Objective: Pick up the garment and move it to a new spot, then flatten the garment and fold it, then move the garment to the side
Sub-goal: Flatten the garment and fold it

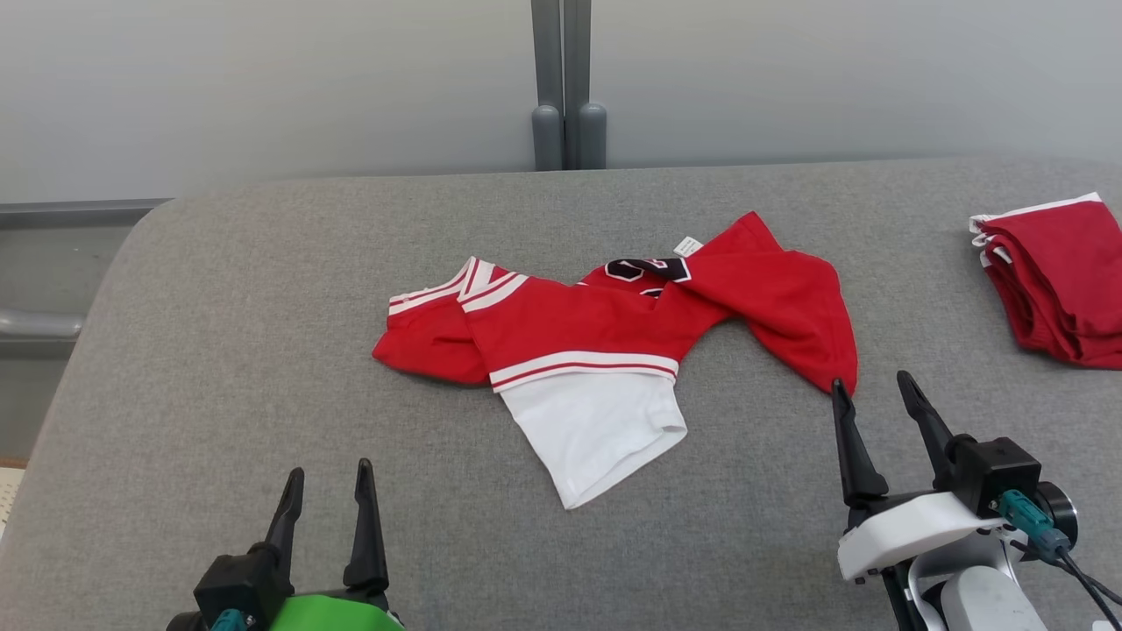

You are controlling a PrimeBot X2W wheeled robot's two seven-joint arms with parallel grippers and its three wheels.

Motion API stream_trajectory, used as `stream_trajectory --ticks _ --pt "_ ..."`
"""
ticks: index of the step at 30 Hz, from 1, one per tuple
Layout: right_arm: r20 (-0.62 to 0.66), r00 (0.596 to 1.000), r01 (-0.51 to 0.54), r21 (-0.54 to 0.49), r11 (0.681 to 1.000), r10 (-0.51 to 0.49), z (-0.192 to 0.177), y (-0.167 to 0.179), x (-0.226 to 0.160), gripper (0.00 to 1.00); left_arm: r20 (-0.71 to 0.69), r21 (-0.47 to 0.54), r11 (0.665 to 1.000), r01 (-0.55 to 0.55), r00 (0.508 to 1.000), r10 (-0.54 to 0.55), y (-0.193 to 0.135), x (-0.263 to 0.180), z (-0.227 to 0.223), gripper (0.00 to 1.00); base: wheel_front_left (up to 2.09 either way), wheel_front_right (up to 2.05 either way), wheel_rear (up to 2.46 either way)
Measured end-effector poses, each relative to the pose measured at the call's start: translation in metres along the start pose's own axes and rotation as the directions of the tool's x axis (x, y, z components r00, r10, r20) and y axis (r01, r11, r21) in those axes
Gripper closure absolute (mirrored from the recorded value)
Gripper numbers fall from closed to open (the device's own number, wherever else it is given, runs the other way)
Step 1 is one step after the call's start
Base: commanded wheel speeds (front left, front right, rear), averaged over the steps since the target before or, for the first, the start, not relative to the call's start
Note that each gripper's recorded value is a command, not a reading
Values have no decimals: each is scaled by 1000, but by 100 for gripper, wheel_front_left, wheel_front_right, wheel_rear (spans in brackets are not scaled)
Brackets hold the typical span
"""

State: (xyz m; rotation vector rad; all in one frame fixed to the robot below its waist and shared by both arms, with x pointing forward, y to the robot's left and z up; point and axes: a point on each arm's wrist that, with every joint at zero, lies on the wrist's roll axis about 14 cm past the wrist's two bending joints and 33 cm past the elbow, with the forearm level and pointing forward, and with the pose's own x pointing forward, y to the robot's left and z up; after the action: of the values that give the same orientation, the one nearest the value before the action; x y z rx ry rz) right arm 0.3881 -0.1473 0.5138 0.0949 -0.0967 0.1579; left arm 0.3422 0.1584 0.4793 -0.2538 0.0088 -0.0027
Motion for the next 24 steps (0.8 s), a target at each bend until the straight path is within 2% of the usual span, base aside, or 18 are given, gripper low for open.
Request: stream_trajectory --ticks 11,17,24 --pt "0 1000 5 11 1000 -5 -1 -1 0 0 -32 4 1000 31 999 -31 -10 -1 -10 0 0 0 0" --pt "-5 1000 13 12 1000 -13 -3 -4 4 0 -174 -14 987 162 971 -162 -46 -1 -54 0 0 0 0" --pt "-18 999 47 7 999 -47 -8 -17 5 0 -316 -136 952 276 898 -305 -94 8 -87 0 0 0 0"
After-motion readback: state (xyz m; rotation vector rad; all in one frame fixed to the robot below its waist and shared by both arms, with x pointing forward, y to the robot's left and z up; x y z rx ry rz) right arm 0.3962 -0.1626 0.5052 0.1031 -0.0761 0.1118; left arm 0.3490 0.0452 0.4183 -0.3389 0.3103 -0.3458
